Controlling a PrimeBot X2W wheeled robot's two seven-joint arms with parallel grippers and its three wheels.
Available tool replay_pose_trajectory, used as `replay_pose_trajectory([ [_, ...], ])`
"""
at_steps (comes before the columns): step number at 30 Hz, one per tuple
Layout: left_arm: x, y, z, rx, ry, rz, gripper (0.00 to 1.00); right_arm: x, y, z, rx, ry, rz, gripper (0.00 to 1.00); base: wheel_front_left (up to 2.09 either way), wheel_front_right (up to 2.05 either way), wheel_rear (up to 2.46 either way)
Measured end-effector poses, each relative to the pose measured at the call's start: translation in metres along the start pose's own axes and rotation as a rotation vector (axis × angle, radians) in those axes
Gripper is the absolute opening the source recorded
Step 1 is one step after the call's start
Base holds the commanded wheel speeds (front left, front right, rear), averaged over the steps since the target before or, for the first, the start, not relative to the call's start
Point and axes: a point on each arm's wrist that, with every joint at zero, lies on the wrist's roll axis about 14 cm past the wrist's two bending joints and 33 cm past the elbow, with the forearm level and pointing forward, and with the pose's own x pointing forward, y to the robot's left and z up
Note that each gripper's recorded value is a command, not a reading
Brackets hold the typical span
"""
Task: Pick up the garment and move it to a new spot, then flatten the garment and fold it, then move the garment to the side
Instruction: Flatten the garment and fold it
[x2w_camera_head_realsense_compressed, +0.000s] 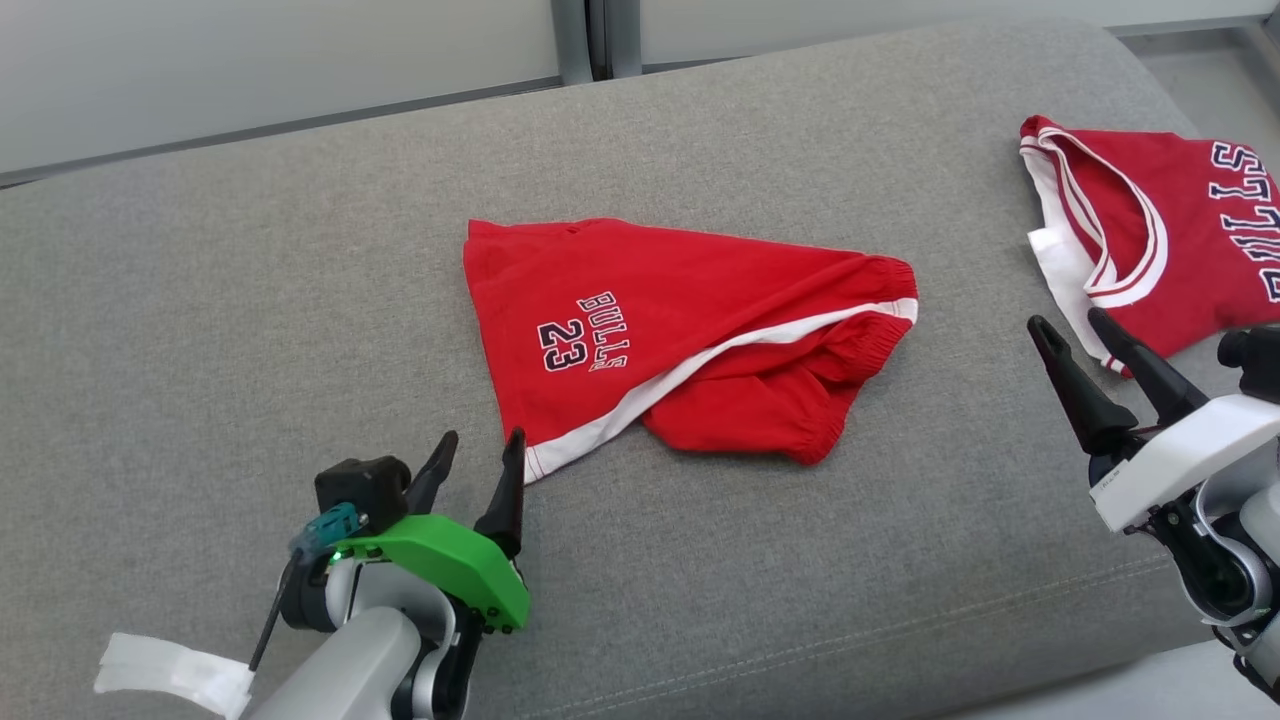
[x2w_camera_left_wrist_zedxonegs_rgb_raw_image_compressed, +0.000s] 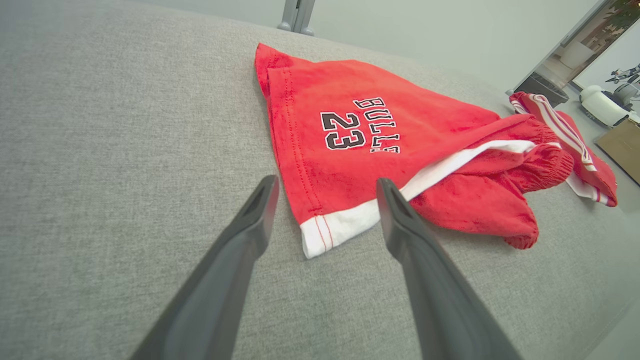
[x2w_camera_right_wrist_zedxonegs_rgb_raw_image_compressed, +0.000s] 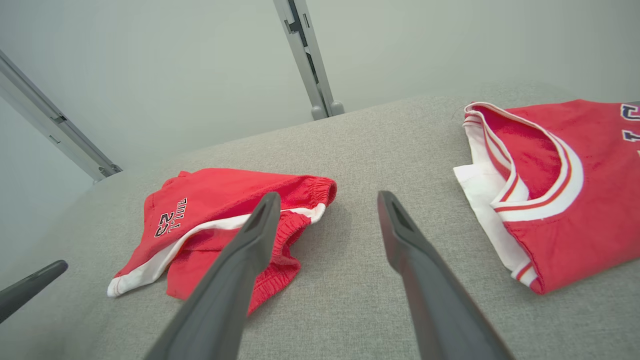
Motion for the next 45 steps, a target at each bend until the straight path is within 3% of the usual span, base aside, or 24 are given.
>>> replay_pose_trajectory([
  [13, -0.068, 0.046, 0.066, 0.05, -0.245, 0.137, 1.0, -0.013, 0.026, 0.026, -0.158, -0.167, 0.004, 1.0, 0.0, 0.0, 0.0],
  [28, -0.142, 0.064, 0.066, 0.007, -0.328, 0.262, 1.0, -0.009, 0.098, 0.018, -0.17, -0.178, 0.06, 1.0, 0.0, 0.0, 0.0],
  [45, -0.159, 0.072, 0.066, 0.051, -0.334, 0.296, 1.0, -0.008, 0.115, 0.004, -0.167, -0.137, 0.079, 1.0, 0.0, 0.0, 0.0],
])
